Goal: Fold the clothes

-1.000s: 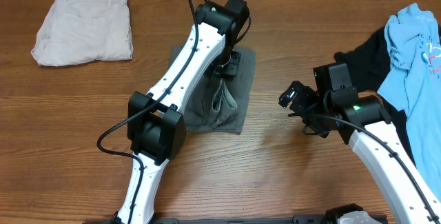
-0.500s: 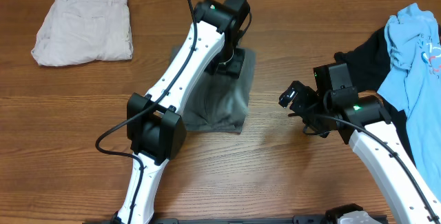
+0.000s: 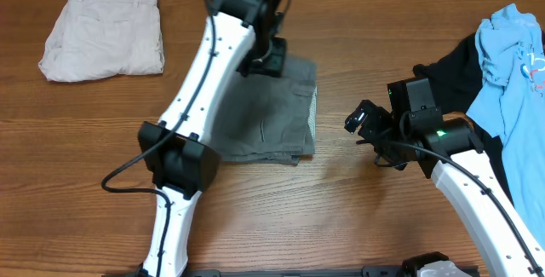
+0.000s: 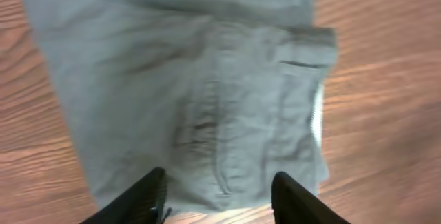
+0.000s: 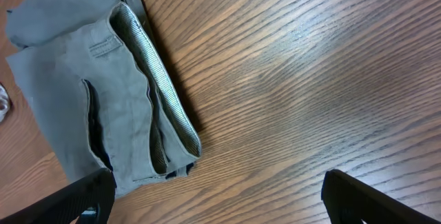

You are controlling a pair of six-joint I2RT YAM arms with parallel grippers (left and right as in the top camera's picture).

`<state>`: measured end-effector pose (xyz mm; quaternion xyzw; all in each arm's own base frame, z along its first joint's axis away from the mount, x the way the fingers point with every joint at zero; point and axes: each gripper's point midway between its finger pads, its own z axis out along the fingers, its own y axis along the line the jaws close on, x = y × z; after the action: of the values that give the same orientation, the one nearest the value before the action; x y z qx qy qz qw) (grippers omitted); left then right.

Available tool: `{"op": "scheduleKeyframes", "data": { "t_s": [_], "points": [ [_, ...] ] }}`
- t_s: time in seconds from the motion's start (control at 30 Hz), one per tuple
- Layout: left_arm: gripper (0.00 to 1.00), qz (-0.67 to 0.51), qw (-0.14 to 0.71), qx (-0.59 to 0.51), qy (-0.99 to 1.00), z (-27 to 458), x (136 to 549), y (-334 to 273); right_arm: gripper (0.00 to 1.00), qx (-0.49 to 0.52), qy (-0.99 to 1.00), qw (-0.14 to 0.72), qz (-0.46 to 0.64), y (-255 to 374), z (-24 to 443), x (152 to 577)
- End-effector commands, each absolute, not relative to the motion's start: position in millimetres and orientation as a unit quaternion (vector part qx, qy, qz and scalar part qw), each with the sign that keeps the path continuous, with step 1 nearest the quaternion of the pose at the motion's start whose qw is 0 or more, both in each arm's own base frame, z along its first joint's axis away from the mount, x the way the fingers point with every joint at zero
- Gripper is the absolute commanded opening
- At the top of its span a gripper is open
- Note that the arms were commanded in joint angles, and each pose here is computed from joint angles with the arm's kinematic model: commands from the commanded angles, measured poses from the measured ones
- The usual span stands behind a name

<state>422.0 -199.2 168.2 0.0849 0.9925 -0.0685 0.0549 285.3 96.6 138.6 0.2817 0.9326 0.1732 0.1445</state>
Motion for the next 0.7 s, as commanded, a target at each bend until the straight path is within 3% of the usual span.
{"op": "scheduleKeyframes", "data": {
  "t_s": [0.0,0.3,0.4,0.47,0.67],
  "points": [
    [0.52,-0.066,0.030,0.056,0.996,157.1,422.4,-177.0,1.00,0.276,0.932,0.153,0.180,99.9,144.8,289.5],
    [0.75,-0.051,-0.025,0.023,0.998,117.0,423.6,-119.3,1.00,0.276,0.932,0.153,0.180,99.8,144.8,289.6],
    [0.93,-0.085,-0.035,0.021,0.996,110.7,426.3,-101.9,1.00,0.276,0.932,0.152,0.180,99.9,144.7,289.5],
    [0.99,-0.120,-0.039,0.017,0.992,109.1,427.6,-92.7,1.00,0.276,0.932,0.153,0.180,99.9,144.8,289.5],
    [1.00,-0.251,-0.050,0.029,0.966,105.6,422.4,-74.5,1.00,0.276,0.932,0.153,0.180,99.9,144.8,289.5]
  ]
}}
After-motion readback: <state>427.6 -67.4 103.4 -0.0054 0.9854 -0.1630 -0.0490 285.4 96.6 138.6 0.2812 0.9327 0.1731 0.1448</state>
